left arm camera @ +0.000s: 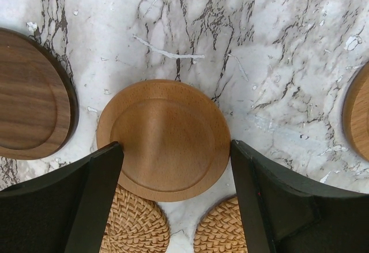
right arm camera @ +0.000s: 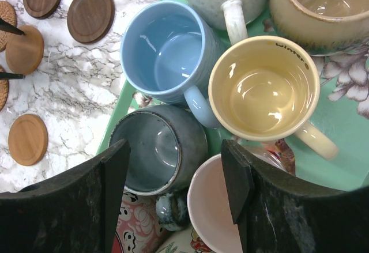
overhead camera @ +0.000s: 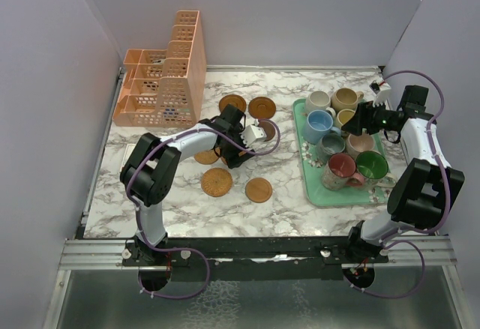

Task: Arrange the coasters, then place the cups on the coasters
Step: Move the coaster to the center of the board.

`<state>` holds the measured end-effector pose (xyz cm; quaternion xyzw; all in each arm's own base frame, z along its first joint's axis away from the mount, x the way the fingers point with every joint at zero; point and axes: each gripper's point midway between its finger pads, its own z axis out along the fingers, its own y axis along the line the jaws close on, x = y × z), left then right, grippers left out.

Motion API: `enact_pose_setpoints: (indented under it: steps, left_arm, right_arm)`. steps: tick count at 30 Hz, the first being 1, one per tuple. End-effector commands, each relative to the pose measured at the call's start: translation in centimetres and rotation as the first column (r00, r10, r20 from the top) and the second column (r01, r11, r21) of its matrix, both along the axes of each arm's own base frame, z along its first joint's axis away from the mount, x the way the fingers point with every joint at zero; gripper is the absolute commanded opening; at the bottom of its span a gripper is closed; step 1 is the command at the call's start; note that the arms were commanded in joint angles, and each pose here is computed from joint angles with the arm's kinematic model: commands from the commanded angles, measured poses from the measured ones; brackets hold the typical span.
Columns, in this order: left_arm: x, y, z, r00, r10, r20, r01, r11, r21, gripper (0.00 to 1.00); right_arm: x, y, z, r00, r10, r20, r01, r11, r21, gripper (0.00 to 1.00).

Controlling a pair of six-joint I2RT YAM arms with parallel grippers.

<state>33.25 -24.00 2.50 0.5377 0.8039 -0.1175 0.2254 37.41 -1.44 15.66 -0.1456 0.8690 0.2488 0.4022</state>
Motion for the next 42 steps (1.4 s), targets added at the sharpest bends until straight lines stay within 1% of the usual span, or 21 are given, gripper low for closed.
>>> enact_pose_setpoints:
  steps: [1, 21, 42]
  left_arm:
    - [-2.9, 3.1, -3.3, 0.988, 0.035, -0.149, -0.017, 0.992, 0.124, 0.77]
    - [-2.7, 4.3, -3.3, 0.988, 0.064, -0.140, -0.042, 0.987, 0.155, 0.75]
    - [-1.8, 2.6, -2.4, 0.988, 0.054, -0.144, -0.043, 0.996, 0.083, 0.75]
  right_arm:
    - [0.3, 0.3, 1.0, 1.000, 0.022, 0.018, -0.022, 1.000, 0.003, 0.66]
    - [0.3, 0.4, 1.1, 0.999, 0.027, 0.020, -0.027, 1.000, 0.009, 0.66]
    - [0.3, 0.4, 1.3, 0.999, 0.027, 0.025, -0.027, 1.000, 0.008, 0.66]
